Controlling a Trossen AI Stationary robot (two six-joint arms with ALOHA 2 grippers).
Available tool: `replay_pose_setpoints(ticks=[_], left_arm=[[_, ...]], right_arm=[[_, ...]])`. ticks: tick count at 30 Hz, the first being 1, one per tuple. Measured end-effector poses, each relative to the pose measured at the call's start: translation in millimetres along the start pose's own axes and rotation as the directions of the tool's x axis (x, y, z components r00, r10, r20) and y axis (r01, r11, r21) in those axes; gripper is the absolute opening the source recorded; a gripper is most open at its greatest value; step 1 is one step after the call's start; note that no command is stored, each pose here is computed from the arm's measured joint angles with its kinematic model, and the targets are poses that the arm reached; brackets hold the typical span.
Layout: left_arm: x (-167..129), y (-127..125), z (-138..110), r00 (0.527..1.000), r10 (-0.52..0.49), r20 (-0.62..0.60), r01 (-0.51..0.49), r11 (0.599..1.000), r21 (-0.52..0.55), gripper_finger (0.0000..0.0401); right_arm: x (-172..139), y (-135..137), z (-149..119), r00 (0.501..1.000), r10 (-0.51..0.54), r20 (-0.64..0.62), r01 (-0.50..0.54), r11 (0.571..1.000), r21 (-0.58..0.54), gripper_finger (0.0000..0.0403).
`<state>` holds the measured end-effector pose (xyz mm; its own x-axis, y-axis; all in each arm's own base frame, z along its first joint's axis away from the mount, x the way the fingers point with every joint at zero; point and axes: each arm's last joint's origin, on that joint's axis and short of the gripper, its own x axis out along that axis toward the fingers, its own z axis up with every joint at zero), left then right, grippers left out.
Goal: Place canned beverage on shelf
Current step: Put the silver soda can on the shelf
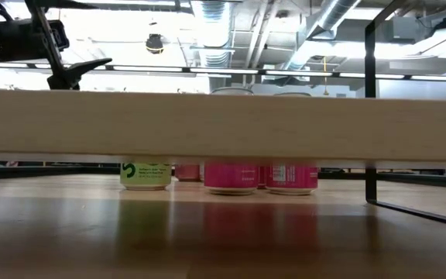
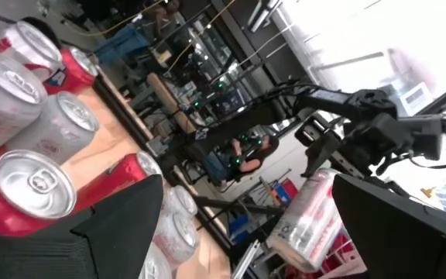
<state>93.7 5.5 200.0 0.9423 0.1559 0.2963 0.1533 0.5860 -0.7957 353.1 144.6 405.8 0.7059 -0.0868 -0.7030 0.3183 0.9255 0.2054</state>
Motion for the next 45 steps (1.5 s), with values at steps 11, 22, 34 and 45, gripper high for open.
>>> replay_pose_setpoints(ticks=[11,22,34,45], left_arm=[[0.0,1.4,-1.3,1.0,0.012,-0.018,-0.012,1.0,-0.011,0.0363],[-0.2,-0.4,-3.7,0.994,-0.049,-0.1,0.044,0.998,-0.052,0.0363],[-0.8,7.1,-9.1,0.987,0.028,-0.158,-0.035,0.999,-0.038,0.0363],[-1.3,9.9,-11.1,0.982,0.058,-0.178,-0.064,0.997,-0.032,0.0363]], right_arm=[[53.1,24.0,-7.6,0.998,0.045,-0.035,-0.045,0.999,0.016,0.0251],[82.3,39.1,-1.1,0.998,0.043,-0.045,-0.042,0.999,0.023,0.0251],[85.4,33.0,-5.4,0.995,-0.027,-0.095,0.029,0.999,0.019,0.0251],[108.2,23.7,-26.6,0.951,-0.154,-0.268,0.148,0.988,-0.045,0.0251]])
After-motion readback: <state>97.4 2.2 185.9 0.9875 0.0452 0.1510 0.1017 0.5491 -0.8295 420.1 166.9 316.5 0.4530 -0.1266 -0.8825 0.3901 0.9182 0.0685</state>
